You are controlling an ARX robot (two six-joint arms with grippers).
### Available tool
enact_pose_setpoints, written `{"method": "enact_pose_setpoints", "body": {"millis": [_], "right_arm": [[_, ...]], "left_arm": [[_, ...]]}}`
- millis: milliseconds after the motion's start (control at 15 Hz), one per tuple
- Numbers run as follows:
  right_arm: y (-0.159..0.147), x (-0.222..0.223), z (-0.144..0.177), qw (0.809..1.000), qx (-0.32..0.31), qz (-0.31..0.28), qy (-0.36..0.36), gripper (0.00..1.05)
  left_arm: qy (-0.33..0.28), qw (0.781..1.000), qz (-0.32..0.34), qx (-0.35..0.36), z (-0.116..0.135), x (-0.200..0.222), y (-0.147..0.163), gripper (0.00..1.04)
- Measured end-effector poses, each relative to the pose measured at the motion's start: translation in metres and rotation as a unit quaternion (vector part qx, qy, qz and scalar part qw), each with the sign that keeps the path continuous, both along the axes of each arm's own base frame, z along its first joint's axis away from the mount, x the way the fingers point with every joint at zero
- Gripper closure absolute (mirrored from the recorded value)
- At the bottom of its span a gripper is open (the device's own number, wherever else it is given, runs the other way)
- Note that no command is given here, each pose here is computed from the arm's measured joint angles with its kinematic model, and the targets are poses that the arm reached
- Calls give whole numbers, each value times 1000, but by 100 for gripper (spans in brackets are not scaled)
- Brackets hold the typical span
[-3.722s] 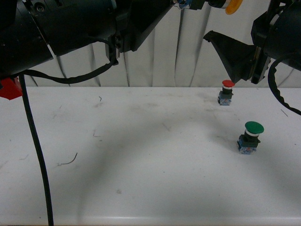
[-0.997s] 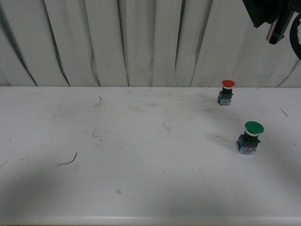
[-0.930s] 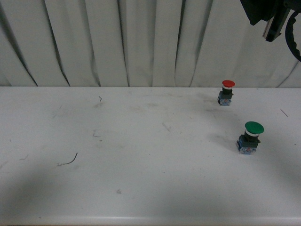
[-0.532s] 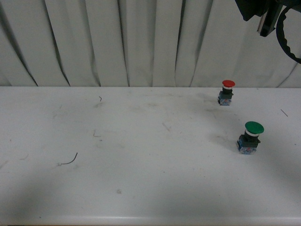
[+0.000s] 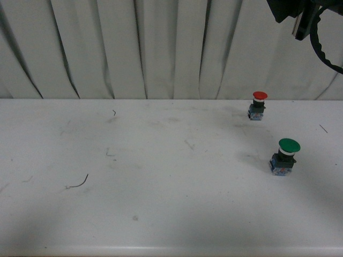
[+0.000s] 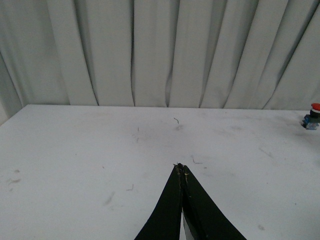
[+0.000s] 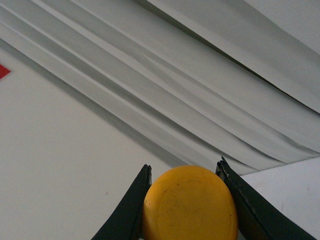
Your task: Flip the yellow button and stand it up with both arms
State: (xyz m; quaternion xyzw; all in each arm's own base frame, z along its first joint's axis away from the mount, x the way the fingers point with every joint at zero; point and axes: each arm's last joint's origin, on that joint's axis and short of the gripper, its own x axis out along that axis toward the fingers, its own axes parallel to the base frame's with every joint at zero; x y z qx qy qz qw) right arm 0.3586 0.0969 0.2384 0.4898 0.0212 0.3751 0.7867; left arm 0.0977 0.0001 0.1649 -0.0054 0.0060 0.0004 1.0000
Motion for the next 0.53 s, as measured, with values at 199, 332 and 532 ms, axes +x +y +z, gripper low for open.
{"method": "enact_pose_setpoints", "body": {"millis": [199, 332, 532], "right_arm": [[0, 1, -3, 1000, 0, -3, 5, 69], [0, 1, -3, 1000, -2, -3, 4, 69], [0, 0, 0, 999, -25, -23, -22, 69]], "left_arm": [[-4, 1000, 0, 0, 1, 0, 0, 103], [-4, 1000, 0, 0, 1, 0, 0, 103], [-4, 1000, 0, 0, 1, 0, 0, 87]]}}
